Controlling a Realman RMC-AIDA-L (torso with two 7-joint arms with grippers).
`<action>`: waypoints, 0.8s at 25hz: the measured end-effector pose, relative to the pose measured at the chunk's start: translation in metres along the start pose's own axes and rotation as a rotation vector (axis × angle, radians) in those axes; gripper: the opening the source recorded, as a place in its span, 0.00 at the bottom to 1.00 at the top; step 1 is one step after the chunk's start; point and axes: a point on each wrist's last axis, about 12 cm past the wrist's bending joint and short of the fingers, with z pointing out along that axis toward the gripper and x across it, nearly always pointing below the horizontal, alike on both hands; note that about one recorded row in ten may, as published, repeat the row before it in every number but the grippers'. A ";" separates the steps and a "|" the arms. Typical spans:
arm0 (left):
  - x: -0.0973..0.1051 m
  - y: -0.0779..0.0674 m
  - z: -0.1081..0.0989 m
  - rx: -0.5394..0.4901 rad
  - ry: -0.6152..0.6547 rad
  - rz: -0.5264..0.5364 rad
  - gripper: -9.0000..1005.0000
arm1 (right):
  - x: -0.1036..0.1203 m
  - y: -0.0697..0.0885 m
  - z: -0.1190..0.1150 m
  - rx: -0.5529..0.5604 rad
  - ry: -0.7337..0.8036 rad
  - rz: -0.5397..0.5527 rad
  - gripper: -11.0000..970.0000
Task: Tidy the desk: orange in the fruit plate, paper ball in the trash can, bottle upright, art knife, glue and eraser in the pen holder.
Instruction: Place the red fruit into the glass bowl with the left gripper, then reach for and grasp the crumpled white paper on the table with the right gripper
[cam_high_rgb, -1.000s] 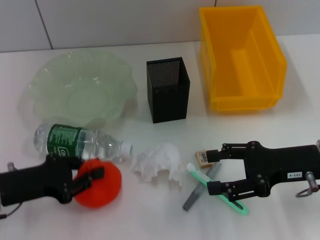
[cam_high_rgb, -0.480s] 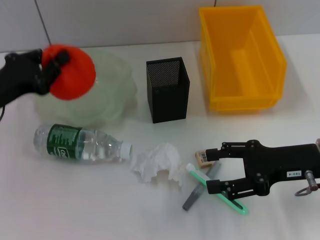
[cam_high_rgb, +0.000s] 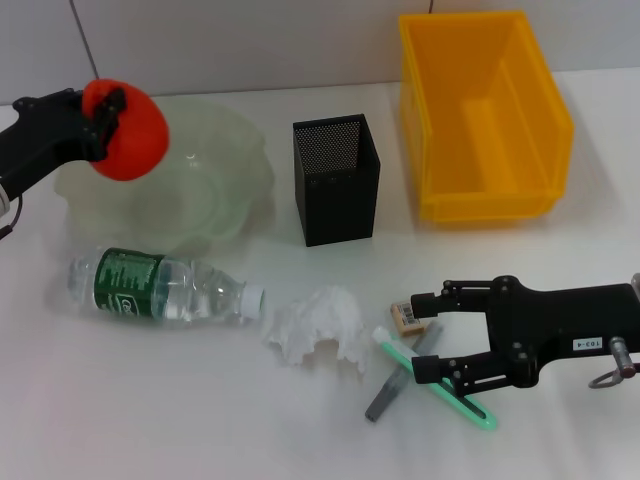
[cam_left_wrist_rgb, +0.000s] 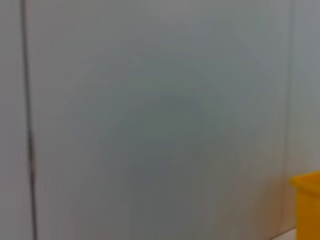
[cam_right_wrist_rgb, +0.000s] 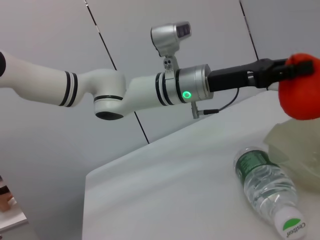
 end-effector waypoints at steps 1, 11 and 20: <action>0.000 0.000 0.001 -0.005 0.003 -0.002 0.10 | 0.000 0.000 0.000 0.000 0.000 -0.001 0.87; -0.001 -0.005 -0.002 0.038 -0.022 -0.018 0.35 | -0.008 -0.002 -0.008 0.020 -0.043 -0.007 0.87; 0.016 -0.024 -0.056 0.205 -0.110 -0.059 0.75 | -0.083 -0.001 -0.053 0.075 -0.014 0.057 0.87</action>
